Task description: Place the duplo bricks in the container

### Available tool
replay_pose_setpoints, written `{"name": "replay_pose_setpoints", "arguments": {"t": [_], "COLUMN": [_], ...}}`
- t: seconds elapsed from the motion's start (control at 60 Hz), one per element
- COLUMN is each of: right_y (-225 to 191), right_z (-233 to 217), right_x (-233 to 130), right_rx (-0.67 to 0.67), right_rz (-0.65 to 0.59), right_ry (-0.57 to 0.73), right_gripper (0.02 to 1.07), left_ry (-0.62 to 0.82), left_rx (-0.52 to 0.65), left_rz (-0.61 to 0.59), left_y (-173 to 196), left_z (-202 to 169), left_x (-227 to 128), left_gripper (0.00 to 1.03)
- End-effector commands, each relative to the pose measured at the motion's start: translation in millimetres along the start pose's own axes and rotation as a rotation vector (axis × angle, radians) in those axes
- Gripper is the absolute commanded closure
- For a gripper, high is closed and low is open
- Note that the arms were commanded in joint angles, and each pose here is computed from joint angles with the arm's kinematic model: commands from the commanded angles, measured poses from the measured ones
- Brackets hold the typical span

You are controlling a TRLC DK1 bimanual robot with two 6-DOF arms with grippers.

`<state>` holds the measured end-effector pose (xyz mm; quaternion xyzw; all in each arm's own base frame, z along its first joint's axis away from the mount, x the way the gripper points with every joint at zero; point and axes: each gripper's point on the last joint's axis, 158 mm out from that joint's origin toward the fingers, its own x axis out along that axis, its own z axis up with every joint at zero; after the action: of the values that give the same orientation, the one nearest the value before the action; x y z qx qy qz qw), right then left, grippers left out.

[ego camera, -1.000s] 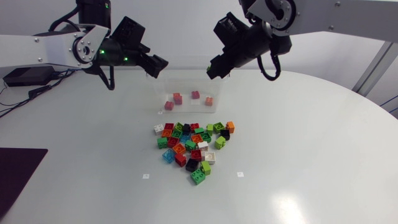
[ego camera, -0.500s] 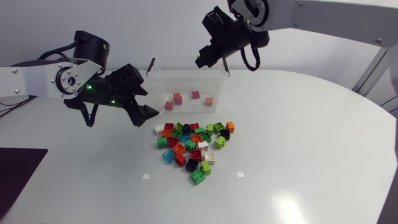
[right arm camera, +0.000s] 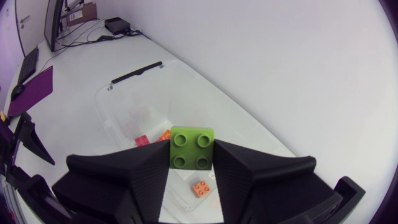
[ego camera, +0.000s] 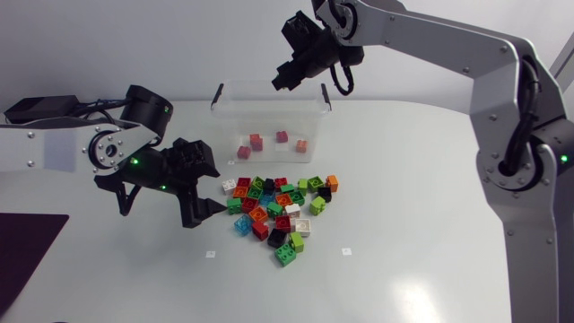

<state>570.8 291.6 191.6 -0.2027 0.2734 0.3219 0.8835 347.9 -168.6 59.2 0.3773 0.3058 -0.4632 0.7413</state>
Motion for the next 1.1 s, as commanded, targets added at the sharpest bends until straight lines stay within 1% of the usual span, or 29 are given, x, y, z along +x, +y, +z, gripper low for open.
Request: {"name": "replay_pose_setpoints", "arguments": {"t": [0.0, 0.017, 0.033, 0.067, 0.183, 0.283, 0.433, 0.6, 0.7, 0.767, 0.883, 1.05, 1.083], "right_y": [-10, -11, -13, -15, -23, -22, -15, -4, 3, 8, 13, 14, 14], "right_z": [-11, -13, -12, -12, -5, 2, 7, 14, 12, 9, -2, -30, -38], "right_x": [16, 18, 18, 18, 6, -8, -29, -57, -74, -86, -106, -125, -128], "right_rx": [0.015, 0.018, 0.021, 0.024, 0.031, 0.031, 0.023, -0.002, -0.016, -0.026, -0.043, -0.048, -0.047], "right_rz": [0.003, 0.003, 0.002, 0.001, -0.009, 0.0, 0.01, 0.008, 0.01, 0.01, 0.008, -0.003, -0.005], "right_ry": [0.034, 0.042, 0.043, 0.047, 0.039, 0.028, 0.015, -0.016, -0.024, -0.029, -0.027, -0.006, 0.001], "right_gripper": [0.15, 0.1, 0.08, 0.07, 0.07, 0.07, 0.07, 0.07, 0.07, 0.07, 0.07, 0.07, 0.07], "left_ry": [0.008, 0.011, 0.012, 0.014, 0.018, 0.015, 0.027, 0.036, 0.04, 0.04, 0.041, 0.048, 0.051], "left_rx": [0.049, 0.054, 0.056, 0.054, 0.033, 0.007, 0.0, 0.007, 0.014, 0.026, 0.038, 0.04, 0.037], "left_rz": [-0.032, -0.036, -0.038, -0.038, -0.025, -0.009, -0.017, -0.035, -0.046, -0.052, -0.06, -0.075, -0.078], "left_y": [-14, -14, -15, -13, 0, 9, 7, 10, 11, 13, 13, 10, 10], "left_z": [-6, -7, -8, -9, -13, -16, -22, -25, -24, -22, -22, -24, -25], "left_x": [3, 4, 5, 7, 13, 20, 39, 54, 62, 68, 75, 81, 82], "left_gripper": [0.07, 0.07, 0.07, 0.07, 0.07, 0.07, 0.07, 0.12, 0.12, 0.16, 0.18, 0.3, 0.36]}}
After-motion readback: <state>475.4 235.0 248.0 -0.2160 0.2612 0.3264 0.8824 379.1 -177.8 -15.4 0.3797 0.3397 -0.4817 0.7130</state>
